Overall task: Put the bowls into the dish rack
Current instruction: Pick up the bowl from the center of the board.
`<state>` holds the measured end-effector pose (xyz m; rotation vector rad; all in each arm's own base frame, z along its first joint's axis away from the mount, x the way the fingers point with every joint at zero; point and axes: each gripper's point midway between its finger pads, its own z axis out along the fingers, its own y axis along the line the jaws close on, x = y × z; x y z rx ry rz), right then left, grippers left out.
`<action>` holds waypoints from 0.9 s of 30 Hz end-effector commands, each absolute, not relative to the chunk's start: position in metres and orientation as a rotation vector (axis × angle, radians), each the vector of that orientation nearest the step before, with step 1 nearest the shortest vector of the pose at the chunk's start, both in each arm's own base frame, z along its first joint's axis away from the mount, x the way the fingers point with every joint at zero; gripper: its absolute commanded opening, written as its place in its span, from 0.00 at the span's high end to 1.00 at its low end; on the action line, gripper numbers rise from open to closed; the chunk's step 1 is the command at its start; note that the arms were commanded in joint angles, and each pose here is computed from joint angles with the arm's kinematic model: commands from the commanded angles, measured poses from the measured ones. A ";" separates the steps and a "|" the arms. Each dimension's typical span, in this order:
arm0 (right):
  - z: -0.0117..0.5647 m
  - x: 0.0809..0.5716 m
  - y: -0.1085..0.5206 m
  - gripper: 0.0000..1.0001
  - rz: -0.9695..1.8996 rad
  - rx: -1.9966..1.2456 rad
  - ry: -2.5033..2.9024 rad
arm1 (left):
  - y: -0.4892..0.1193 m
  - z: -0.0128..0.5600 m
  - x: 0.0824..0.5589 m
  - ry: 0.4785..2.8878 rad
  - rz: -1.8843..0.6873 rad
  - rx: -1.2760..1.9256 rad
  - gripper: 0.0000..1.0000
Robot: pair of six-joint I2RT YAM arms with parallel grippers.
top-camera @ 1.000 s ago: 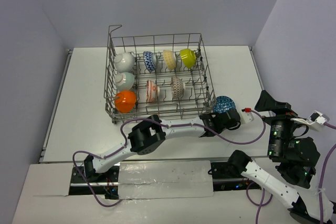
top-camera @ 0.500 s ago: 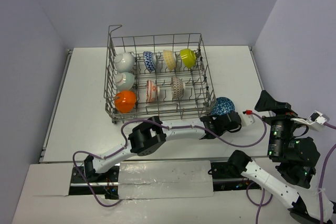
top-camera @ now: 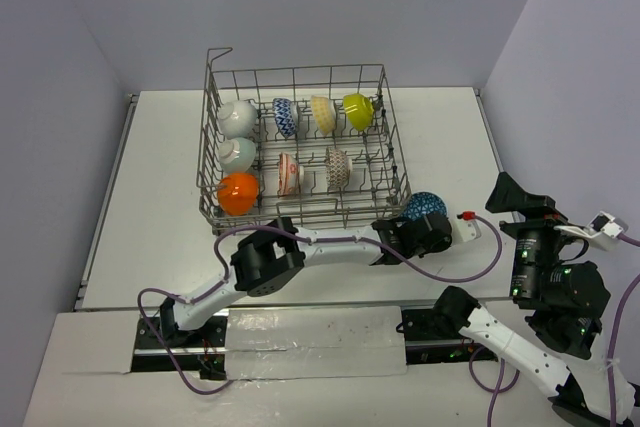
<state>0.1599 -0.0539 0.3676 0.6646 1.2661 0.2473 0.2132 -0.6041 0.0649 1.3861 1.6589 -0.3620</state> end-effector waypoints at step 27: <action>0.369 0.155 -0.063 0.01 0.273 0.716 1.235 | -0.612 0.251 0.153 1.186 -0.627 1.258 1.00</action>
